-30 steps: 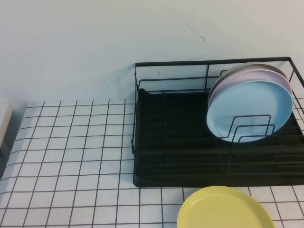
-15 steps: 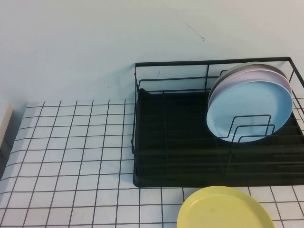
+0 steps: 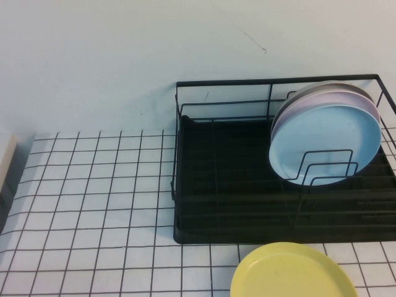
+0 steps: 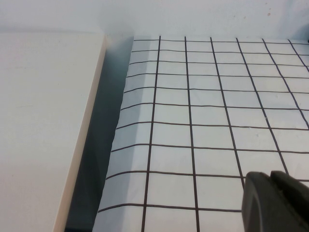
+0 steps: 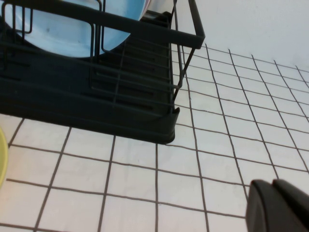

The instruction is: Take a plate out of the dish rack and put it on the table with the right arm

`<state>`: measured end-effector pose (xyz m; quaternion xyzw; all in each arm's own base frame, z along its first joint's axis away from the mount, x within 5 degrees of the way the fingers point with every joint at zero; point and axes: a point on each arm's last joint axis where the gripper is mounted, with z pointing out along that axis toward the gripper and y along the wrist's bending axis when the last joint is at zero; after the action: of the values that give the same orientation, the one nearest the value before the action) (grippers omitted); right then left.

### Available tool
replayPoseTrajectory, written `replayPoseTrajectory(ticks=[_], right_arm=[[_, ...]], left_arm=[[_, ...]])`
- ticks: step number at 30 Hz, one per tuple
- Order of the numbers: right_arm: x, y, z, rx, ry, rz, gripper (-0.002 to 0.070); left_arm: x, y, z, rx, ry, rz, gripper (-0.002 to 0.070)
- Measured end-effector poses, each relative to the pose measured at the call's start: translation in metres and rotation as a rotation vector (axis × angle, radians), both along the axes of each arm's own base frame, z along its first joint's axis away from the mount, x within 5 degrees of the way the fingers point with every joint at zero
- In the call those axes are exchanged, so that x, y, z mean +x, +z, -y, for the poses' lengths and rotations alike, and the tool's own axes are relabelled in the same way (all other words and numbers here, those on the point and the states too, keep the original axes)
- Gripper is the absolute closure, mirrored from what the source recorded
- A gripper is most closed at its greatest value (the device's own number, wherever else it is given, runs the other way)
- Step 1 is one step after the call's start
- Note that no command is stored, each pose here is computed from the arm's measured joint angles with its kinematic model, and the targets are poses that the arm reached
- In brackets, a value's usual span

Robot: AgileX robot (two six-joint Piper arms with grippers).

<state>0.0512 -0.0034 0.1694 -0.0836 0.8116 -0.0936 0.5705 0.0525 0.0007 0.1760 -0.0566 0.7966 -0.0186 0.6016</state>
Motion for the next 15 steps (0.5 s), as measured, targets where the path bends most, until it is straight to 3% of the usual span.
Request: replayPoseTrajectory(ticks=[11, 15], right_arm=[[0.0000, 0.0000, 0.0001, -0.002, 0.000, 0.000, 0.0678], [-0.0001, 0.0001, 0.0025, -0.068, -0.005, -0.004, 0.0678]], left_arm=[[0.0000, 0.0000, 0.0000, 0.000, 0.000, 0.000, 0.0679], [0.0000, 0.0000, 0.0000, 0.000, 0.000, 0.000, 0.0678]])
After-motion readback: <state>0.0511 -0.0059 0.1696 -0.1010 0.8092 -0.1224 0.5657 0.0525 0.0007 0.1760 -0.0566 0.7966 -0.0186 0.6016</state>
